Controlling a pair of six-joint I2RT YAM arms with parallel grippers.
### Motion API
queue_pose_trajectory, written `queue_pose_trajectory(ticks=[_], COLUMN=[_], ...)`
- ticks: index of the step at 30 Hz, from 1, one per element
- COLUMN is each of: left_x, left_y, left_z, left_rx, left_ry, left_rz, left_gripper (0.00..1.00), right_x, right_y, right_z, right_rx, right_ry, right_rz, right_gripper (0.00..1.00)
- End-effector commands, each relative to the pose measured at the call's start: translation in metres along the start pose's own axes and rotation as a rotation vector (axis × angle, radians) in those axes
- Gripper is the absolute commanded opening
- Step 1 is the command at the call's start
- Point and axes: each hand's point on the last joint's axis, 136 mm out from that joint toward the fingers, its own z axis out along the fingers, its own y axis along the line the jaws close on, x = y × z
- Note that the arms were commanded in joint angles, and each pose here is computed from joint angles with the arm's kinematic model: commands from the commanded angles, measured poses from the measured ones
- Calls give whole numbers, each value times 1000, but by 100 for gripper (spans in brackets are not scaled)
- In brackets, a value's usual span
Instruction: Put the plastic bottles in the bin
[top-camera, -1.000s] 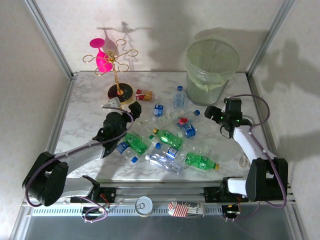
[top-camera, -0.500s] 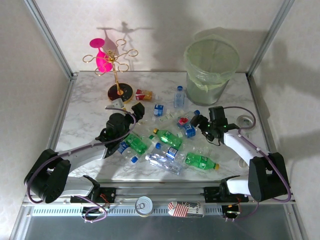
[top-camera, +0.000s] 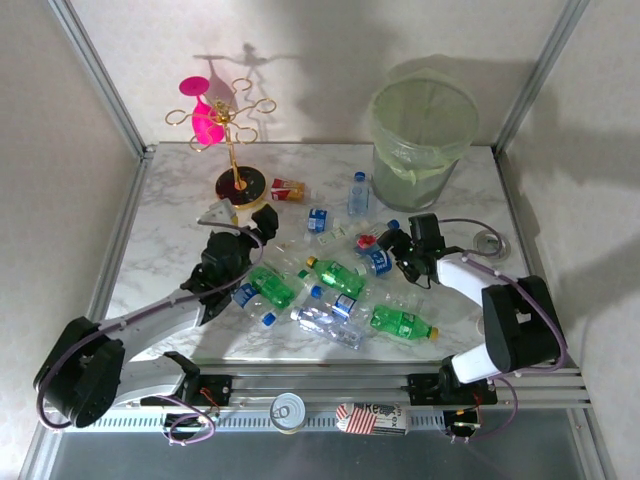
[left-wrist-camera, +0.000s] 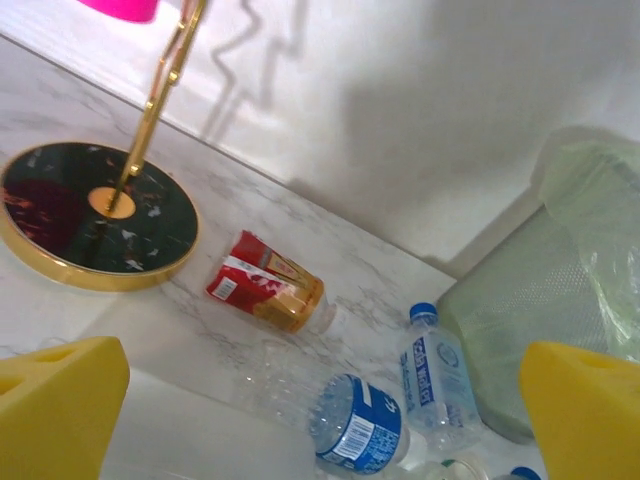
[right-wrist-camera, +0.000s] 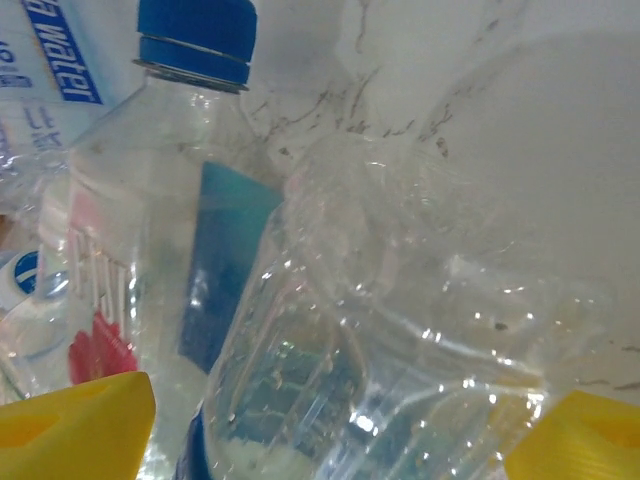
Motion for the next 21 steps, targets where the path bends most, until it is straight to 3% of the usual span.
queue_pose_trajectory(ticks=[1, 9, 15, 21], left_x=[-9, -19, -26, -31], left_y=[14, 27, 32, 38], left_z=[-12, -26, -30, -35], left_rx=[-51, -89, -109, -117], left_ry=[-58, -111, -134, -174], left_rz=[7, -12, -14, -65], left_gripper=[99, 99, 99, 99], right_x=[-2, -1, -7, -26], right_y=[0, -12, -7, 25], right_z=[7, 22, 17, -11], right_rx=[-9, 11, -14, -105], right_ry=[-21, -23, -63, -145], right_rz=[24, 51, 65, 8], right_gripper=[86, 83, 69, 54])
